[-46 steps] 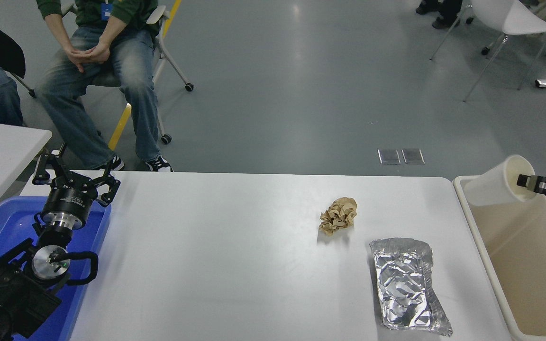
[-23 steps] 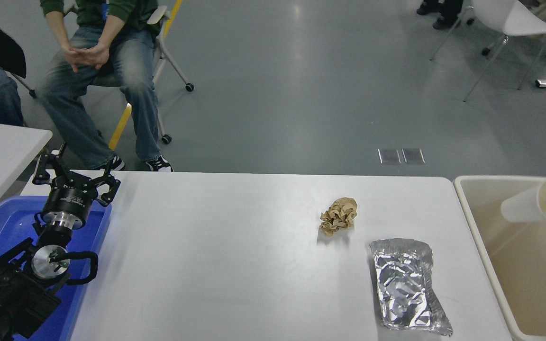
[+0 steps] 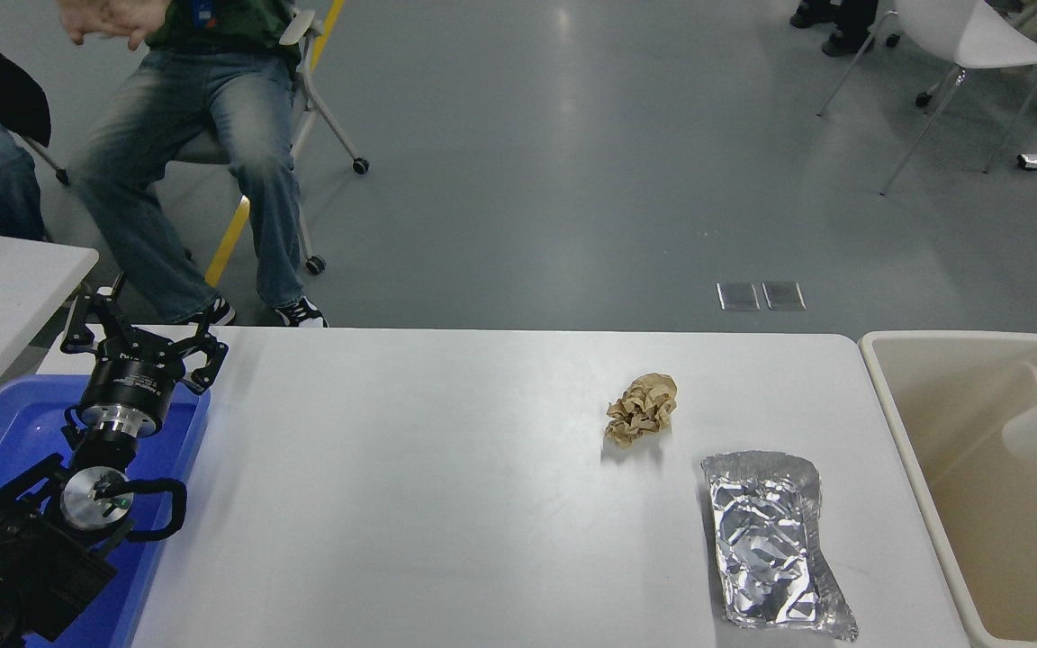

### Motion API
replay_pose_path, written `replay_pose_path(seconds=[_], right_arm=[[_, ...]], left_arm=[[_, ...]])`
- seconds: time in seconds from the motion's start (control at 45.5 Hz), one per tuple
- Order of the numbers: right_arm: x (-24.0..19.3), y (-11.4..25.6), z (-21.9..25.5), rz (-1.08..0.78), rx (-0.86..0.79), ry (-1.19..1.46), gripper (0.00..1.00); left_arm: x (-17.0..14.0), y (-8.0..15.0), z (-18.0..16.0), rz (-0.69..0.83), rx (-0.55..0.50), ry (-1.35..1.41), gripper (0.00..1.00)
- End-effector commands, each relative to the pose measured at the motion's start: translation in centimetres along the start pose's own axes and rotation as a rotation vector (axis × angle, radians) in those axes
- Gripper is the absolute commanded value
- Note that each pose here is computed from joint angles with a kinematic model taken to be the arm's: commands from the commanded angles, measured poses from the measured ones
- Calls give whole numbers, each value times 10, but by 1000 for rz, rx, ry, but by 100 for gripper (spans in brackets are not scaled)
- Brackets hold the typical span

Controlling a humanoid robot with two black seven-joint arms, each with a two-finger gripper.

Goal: Clean the table surface

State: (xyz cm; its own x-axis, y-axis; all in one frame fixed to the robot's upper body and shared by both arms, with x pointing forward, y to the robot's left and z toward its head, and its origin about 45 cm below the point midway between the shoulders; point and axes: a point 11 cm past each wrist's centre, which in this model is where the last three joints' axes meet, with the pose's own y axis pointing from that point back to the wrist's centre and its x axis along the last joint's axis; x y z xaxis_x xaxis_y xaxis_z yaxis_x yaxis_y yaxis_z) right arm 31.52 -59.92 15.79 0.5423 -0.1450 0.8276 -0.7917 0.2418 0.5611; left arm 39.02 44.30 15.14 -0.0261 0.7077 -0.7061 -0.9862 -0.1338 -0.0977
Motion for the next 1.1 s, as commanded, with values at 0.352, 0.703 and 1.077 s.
replay_pose_path(seconds=[0.352, 0.703, 1.077], right_arm=[[-29, -15, -5, 28, -85, 143, 0], [-29, -16, -7, 42, -91, 149, 0], [-25, -20, -11, 91, -144, -41, 100]], left_arm=[[0, 0, 0, 0, 0, 0, 100], [0, 0, 0, 0, 0, 0, 100], [0, 0, 0, 0, 0, 0, 100]])
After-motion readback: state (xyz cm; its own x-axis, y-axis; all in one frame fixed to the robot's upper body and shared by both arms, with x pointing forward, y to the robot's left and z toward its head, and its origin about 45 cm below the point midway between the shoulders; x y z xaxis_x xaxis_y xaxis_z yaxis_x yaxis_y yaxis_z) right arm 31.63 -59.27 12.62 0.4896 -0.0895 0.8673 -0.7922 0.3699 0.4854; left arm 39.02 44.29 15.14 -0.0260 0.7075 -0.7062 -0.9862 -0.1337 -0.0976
